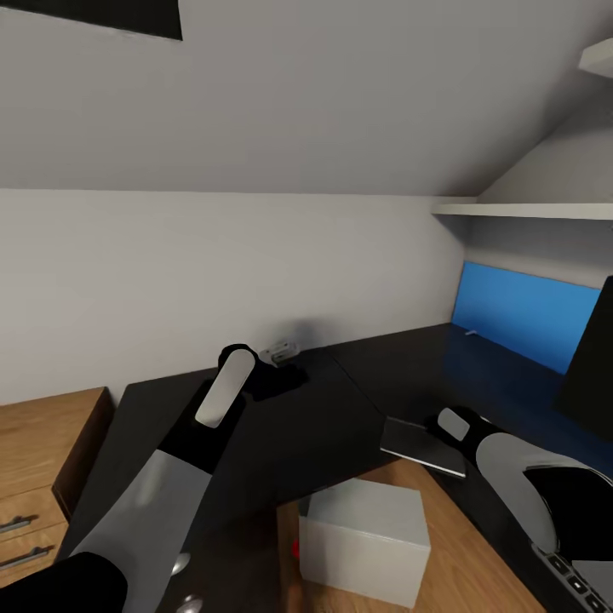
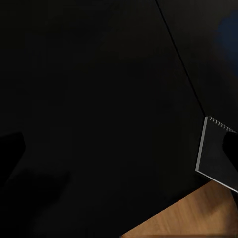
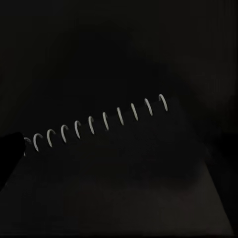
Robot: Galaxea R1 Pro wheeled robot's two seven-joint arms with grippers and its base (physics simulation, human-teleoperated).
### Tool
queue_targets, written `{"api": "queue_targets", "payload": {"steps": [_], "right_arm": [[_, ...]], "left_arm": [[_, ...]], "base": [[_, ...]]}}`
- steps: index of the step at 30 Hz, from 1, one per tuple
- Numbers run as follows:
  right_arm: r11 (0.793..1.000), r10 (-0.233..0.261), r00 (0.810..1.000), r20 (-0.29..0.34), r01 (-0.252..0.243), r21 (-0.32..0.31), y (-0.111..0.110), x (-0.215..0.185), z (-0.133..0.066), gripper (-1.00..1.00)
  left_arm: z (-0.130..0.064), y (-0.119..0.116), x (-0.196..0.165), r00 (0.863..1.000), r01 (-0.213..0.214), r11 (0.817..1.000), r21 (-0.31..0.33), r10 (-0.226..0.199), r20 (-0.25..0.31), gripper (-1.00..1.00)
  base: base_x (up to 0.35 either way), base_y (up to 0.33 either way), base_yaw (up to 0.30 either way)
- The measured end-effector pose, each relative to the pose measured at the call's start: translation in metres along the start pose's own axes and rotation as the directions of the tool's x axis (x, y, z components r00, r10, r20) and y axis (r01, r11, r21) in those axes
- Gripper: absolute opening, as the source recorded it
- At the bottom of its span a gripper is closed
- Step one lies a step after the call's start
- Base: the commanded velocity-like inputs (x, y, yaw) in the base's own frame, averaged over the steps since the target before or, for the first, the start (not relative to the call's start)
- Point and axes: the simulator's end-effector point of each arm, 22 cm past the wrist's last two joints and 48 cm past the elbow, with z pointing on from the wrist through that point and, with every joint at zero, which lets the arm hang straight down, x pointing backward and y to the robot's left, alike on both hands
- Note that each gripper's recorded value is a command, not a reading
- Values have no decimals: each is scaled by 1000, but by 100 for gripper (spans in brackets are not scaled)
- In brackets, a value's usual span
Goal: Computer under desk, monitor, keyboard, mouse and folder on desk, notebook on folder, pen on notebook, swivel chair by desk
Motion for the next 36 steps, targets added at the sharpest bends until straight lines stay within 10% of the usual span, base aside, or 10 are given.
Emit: {"api": "queue_targets", "payload": {"steps": [36], "right_arm": [[1000,-5,1000,2,5,-1,2,1,0,100]], "left_arm": [[1,2,1,1000,2,1000,-3,-2,-5,100]], "base": [[-50,0,0]]}}
